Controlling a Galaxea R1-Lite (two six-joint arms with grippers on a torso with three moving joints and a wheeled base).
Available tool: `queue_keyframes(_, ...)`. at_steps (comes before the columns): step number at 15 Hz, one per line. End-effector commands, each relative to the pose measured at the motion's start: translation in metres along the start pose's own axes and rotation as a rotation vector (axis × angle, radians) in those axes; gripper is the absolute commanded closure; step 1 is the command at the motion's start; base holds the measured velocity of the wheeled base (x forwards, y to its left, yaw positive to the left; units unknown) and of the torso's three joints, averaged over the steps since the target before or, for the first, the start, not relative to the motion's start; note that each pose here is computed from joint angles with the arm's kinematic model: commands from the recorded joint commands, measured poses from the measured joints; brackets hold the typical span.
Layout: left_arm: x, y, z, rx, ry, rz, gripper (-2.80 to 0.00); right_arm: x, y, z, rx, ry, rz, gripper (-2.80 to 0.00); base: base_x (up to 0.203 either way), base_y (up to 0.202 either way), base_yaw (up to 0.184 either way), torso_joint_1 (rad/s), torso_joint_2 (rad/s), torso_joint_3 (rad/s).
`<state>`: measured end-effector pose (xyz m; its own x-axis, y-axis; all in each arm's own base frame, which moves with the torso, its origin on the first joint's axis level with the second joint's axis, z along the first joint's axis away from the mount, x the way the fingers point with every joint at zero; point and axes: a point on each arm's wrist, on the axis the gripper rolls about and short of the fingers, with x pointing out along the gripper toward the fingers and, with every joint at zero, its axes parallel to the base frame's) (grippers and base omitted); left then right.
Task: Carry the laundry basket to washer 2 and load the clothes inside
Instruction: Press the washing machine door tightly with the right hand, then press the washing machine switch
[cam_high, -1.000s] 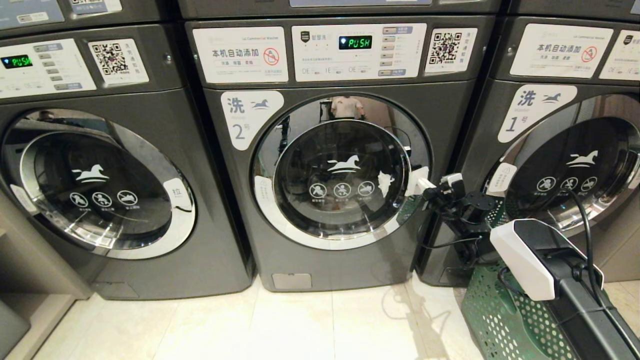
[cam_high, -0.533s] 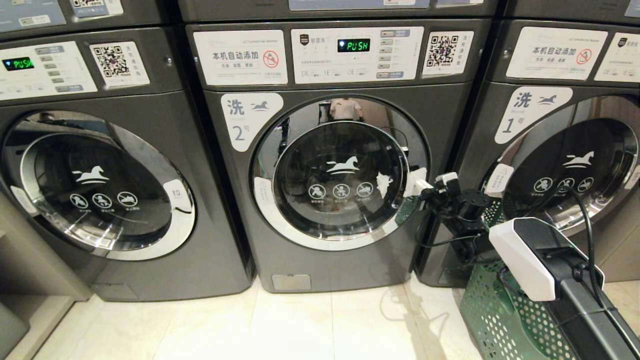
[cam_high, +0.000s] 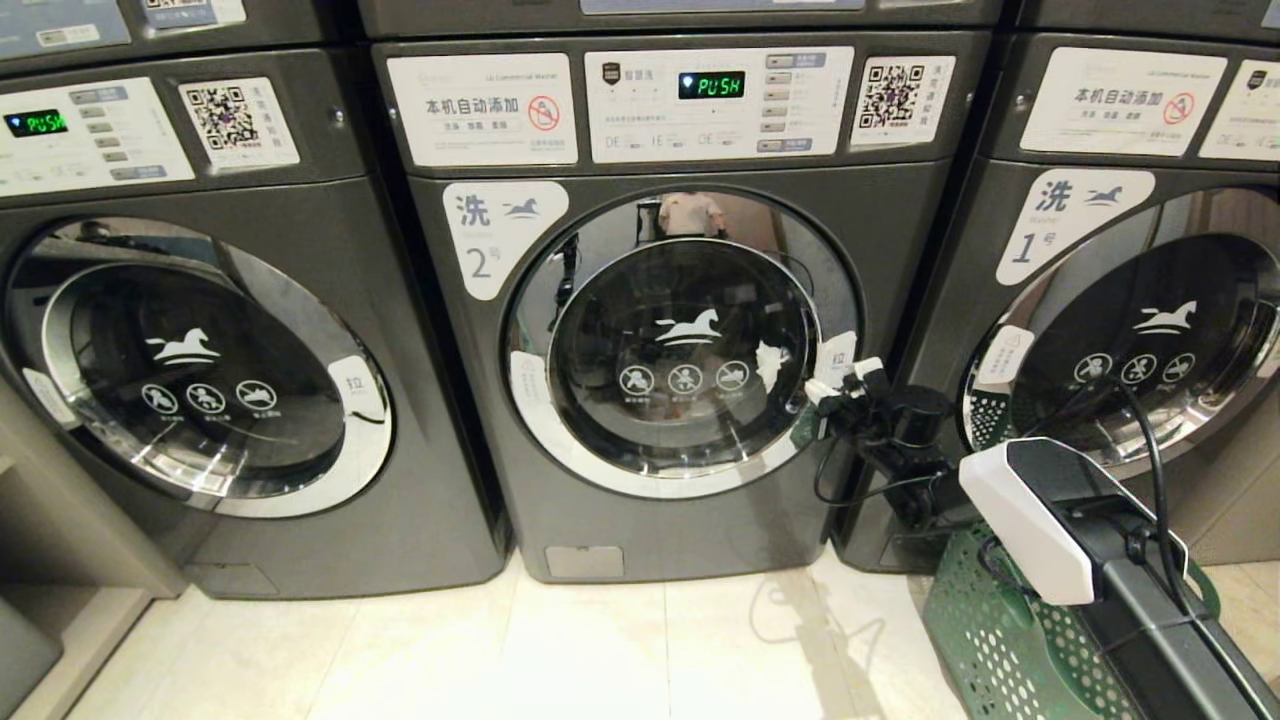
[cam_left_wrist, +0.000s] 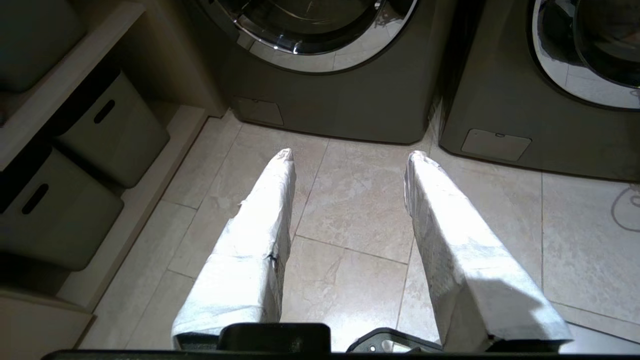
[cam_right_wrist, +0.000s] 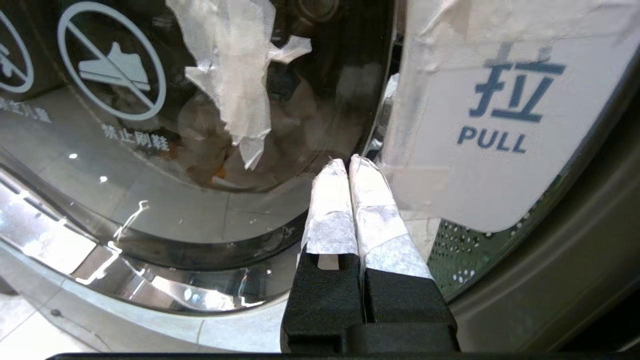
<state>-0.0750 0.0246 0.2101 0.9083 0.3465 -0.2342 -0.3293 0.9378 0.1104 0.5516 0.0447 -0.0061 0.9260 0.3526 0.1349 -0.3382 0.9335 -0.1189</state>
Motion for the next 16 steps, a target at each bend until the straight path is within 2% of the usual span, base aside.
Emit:
queue_keyframes(1,0.001,0.000,-0.001,0.004,0.007,0.004,0.00,-0.001,-0.005,0.009,-0.015,-0.037,-0.010,0.00,0.000,0.000,0.000,0.000,0.00,0.000)
queue_keyframes(3,0.000,0.000,-0.001,0.002,0.005,0.000,0.00,-0.003,-0.006,0.020,-0.035,-0.065,-0.023,0.00,0.000,0.000,0.000,0.000,0.00,0.000)
queue_keyframes(5,0.001,0.000,0.001,0.005,0.007,-0.002,0.00,-0.011,-0.004,0.038,-0.043,-0.036,-0.021,0.00,0.000,0.000,0.000,0.000,0.00,0.000)
queue_keyframes(7,0.002,-0.001,0.005,0.006,0.010,-0.019,0.00,-0.038,0.005,0.057,-0.016,0.070,-0.007,0.00,0.000,0.000,0.000,0.000,0.00,0.000)
queue_keyframes(9,0.005,-0.004,0.008,0.012,0.024,-0.060,0.00,-0.082,0.020,0.080,0.023,0.210,0.016,0.00,0.000,0.000,0.000,0.000,0.00,0.000)
queue_keyframes(11,0.009,-0.007,0.020,0.019,0.037,-0.068,0.00,-0.142,0.039,0.103,0.046,0.339,0.041,0.00,0.000,0.000,0.000,0.000,0.00,0.000)
queue_keyframes(12,0.011,-0.009,0.026,0.022,0.045,-0.083,0.00,-0.171,0.047,0.112,0.051,0.386,0.050,0.00,0.000,0.000,0.000,0.000,0.00,0.000)
queue_keyframes(14,0.010,-0.010,0.022,0.027,0.055,-0.127,0.00,-0.233,0.063,0.122,0.060,0.462,0.052,0.00,0.000,0.000,0.000,0.000,0.00,0.000)
queue_keyframes(16,0.006,-0.010,0.016,0.043,0.045,-0.103,0.00,-0.292,0.072,0.128,0.064,0.503,0.018,0.00,0.000,0.000,0.000,0.000,0.00,0.000)
